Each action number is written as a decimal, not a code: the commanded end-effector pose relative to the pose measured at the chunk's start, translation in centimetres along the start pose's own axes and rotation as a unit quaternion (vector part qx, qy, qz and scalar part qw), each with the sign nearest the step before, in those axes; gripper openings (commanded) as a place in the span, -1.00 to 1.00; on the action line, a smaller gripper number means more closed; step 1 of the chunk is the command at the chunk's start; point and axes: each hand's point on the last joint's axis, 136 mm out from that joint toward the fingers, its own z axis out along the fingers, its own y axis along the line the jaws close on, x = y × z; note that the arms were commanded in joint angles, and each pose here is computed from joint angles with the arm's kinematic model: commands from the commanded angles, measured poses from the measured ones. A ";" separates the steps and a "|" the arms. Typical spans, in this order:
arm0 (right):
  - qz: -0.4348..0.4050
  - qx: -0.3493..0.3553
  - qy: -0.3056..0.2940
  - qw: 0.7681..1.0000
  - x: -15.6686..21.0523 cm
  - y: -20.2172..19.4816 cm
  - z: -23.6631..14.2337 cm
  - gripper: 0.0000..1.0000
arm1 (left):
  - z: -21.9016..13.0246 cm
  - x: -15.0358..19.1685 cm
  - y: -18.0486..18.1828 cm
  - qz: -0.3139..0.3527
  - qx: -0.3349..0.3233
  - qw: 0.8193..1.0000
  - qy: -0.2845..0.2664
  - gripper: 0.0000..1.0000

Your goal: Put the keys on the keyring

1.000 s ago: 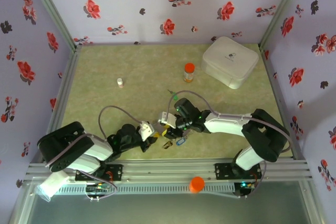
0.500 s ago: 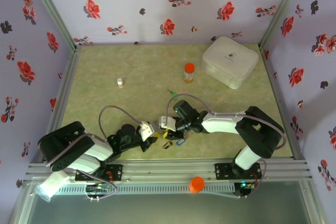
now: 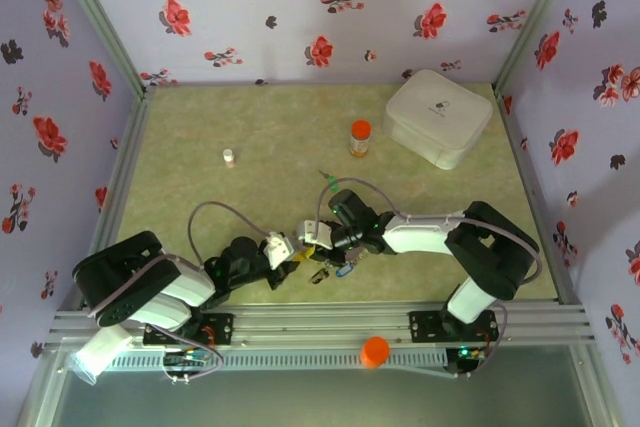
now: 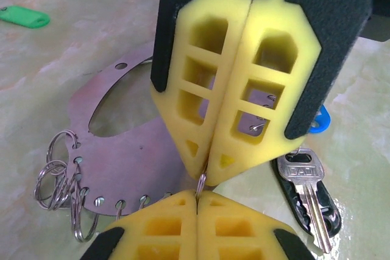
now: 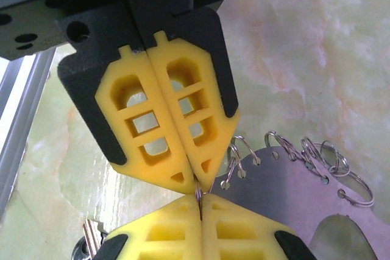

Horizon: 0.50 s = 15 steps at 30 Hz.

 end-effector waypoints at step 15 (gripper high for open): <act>-0.037 0.016 -0.015 0.999 -2.6 0.0 -2.5 -1.00 | -2.4 -2.9 -0.3 0.008 -0.005 0.999 -0.035 -0.39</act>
